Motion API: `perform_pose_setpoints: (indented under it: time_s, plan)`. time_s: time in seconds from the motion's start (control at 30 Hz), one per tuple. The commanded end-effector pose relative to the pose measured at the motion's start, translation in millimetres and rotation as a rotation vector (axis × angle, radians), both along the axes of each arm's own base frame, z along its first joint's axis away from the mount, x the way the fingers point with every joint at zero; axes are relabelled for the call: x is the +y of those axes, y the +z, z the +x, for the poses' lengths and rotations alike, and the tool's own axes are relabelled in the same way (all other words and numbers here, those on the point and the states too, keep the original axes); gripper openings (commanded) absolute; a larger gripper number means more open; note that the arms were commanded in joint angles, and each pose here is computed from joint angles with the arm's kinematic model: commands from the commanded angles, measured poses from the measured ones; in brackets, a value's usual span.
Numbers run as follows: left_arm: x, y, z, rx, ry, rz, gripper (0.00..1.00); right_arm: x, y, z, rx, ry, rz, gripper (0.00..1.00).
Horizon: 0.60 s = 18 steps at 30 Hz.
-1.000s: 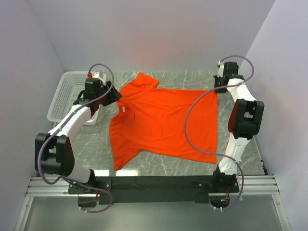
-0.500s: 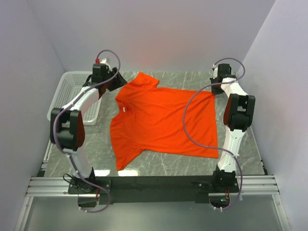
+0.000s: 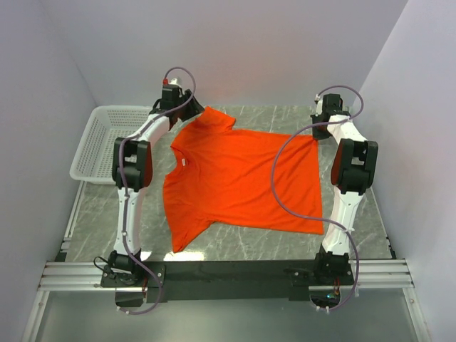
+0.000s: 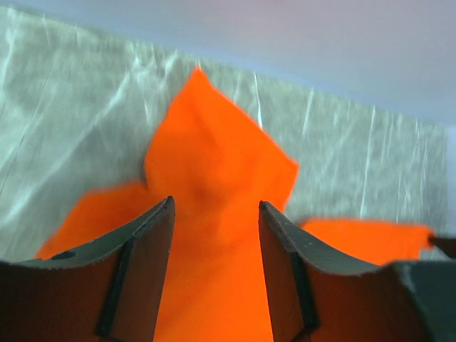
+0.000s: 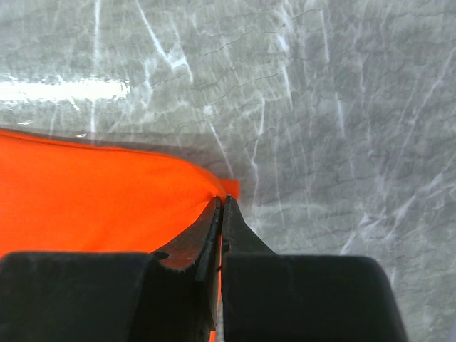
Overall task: Fold and stack the t-shirts
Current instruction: Flatten the tshirt out
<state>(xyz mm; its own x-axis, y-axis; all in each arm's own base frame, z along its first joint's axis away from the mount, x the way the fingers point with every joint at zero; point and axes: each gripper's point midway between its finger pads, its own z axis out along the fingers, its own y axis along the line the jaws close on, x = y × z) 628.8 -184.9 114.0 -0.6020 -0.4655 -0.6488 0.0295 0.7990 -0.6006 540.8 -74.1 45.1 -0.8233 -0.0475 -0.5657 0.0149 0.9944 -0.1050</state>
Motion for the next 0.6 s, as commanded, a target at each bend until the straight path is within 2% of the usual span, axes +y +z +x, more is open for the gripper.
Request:
perform_pose_setpoints:
  time_s: [0.0,0.3,0.47,0.57]
  plan:
    - [-4,11,28,-0.015,0.053,-0.058,0.56,0,25,8,-0.059,-0.010,0.033,0.00]
    - [18,-38,29,0.063,0.133,0.051,0.55,5,17,-3,-0.034,-0.008,0.072,0.00]
    - [15,-53,20,0.107,0.093,0.074,0.47,4,17,-1,-0.035,-0.012,0.079,0.00]
    - [14,-64,10,0.139,0.066,0.094,0.33,4,20,3,-0.037,-0.011,0.082,0.00]
